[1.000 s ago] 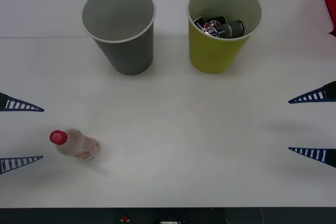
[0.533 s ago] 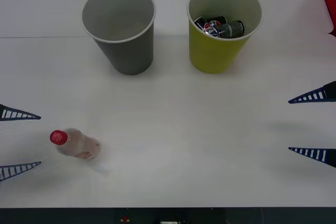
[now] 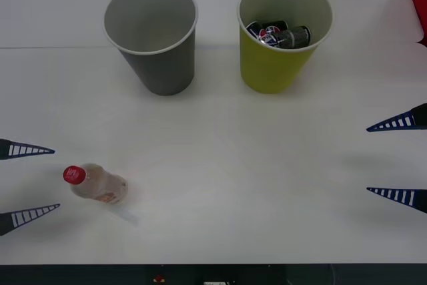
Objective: Put the can into the green bin and the plastic bottle into the gray bin
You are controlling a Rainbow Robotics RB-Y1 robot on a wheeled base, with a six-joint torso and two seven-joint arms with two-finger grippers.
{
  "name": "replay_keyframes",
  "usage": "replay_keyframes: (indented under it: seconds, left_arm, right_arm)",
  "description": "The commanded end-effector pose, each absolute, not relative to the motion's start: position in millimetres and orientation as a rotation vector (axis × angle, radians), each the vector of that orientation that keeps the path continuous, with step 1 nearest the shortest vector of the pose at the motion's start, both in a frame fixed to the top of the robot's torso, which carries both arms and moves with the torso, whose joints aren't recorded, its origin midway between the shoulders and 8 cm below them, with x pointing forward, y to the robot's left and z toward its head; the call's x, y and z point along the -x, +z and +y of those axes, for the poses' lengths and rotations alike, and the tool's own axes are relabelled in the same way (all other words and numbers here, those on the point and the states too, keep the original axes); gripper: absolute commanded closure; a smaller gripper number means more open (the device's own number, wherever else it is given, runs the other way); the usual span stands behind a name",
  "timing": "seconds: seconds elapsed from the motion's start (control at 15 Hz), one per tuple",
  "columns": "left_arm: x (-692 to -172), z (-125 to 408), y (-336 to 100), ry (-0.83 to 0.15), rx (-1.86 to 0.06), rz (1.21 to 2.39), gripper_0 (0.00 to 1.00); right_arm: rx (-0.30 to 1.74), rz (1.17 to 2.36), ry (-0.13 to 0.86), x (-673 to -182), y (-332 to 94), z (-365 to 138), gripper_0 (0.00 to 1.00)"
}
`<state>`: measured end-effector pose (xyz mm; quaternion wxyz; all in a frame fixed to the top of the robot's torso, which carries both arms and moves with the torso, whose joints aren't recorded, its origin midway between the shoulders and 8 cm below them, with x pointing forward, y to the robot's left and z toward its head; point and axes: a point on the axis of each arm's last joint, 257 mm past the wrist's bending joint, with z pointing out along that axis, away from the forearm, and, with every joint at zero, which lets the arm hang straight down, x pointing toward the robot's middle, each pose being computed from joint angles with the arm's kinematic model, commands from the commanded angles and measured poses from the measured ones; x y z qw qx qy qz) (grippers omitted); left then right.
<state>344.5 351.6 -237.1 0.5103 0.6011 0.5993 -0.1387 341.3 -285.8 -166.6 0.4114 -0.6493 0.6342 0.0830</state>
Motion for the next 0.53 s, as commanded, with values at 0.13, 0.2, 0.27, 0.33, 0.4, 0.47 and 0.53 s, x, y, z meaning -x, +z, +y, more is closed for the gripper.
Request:
replay_keyframes:
  seconds: [0.13,0.2,0.27,0.33,0.4,0.47,0.53]
  left_arm:
    - [-351.6,356.4,-255.4,-0.351,-1.373,1.437,0.0]
    - [-352.0,353.7,-263.6,-0.373,-1.325,1.442,0.0]
    - [-353.6,350.3,-269.6,-0.384,-1.301,1.439,0.0]
    - [-354.9,346.2,-274.9,-0.395,-1.284,1.438,0.0]
    - [-358.4,341.6,-279.8,-0.411,-1.258,1.442,0.0]
    - [-361.0,333.9,-282.8,-0.436,-1.228,1.439,0.0]
    - [-363.1,330.3,-283.0,-0.448,-1.212,1.435,0.0]
  right_arm:
    - [1.634,1.596,0.209,-341.3,-166.6,-285.8,0.0]
    - [1.634,1.596,0.209,-341.3,-166.6,-285.8,0.0]
    - [1.634,1.596,0.209,-341.3,-166.6,-285.8,0.0]
    - [1.634,1.596,0.209,-341.3,-166.6,-285.8,0.0]
    - [1.634,1.596,0.209,-341.3,-166.6,-285.8,0.0]
    - [1.634,1.596,0.209,-341.3,-166.6,-285.8,0.0]
    - [1.634,1.596,0.209,-341.3,-166.6,-285.8,0.0]
